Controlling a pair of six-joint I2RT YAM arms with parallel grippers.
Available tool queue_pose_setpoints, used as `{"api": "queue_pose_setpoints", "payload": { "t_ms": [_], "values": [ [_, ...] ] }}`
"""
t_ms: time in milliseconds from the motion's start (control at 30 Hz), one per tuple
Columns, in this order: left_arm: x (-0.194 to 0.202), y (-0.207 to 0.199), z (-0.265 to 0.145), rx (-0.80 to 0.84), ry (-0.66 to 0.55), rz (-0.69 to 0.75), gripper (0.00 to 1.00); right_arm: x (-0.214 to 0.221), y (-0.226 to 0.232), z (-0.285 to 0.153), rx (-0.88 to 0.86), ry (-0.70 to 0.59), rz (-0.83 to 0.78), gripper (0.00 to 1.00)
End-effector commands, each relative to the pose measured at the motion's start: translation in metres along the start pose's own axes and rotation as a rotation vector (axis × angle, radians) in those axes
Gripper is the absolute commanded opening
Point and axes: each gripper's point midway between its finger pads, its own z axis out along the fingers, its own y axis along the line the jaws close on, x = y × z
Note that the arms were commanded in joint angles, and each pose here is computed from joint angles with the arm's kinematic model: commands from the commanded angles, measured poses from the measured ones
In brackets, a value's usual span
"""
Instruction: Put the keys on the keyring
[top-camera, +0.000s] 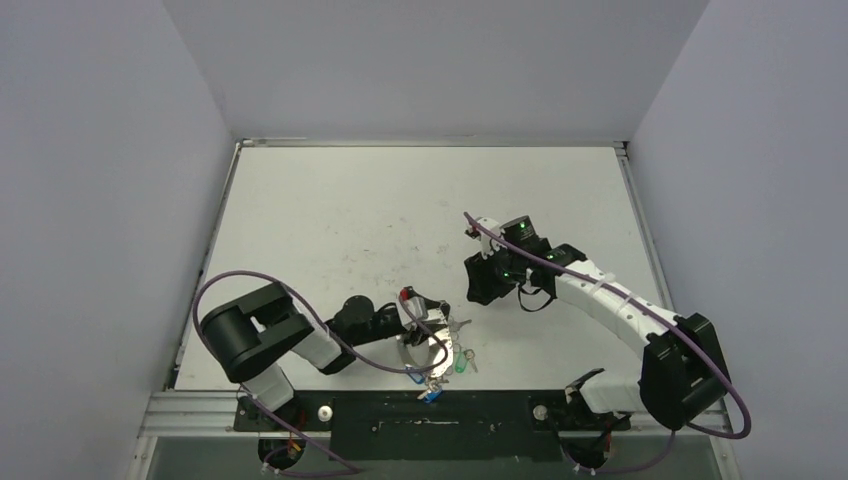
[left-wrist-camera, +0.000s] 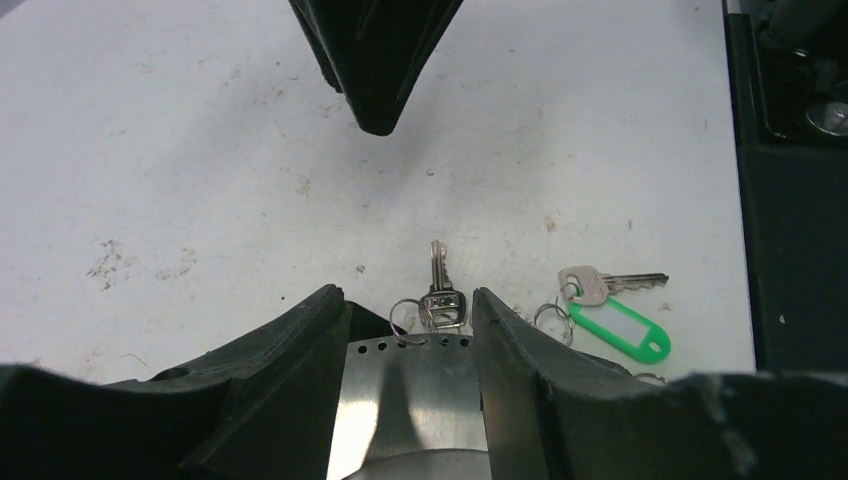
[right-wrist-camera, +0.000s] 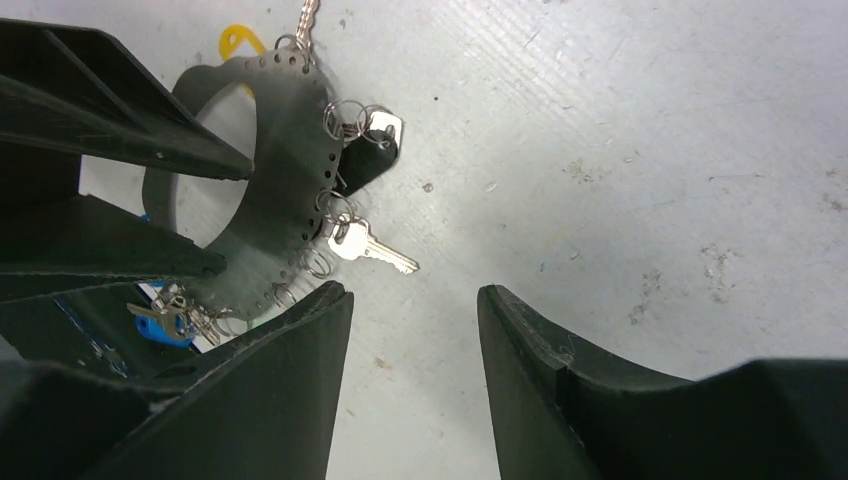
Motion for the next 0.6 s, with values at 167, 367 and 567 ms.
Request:
{"api": "queue_pose_setpoints", "payload": {
  "t_ms": [167, 367, 567],
  "values": [
    [-0.008, 0.012, 0.017, 0.041, 0.330, -0.134, 0.54, -0.026, -0.022, -0.021, 0.016, -0.179, 0.106, 0.50],
    [-0.008, 0.010, 0.005, 0.123, 0.619, -0.239, 0.54, -0.016, -0.062, -0.034, 0.104, -0.248, 0.318, 0.53],
    [-0.001, 0.008, -0.001, 0.201, 0.883, -0.316, 0.49, 0.000, -0.083, -0.040, 0.201, -0.266, 0.432, 0.58]
  ]
}}
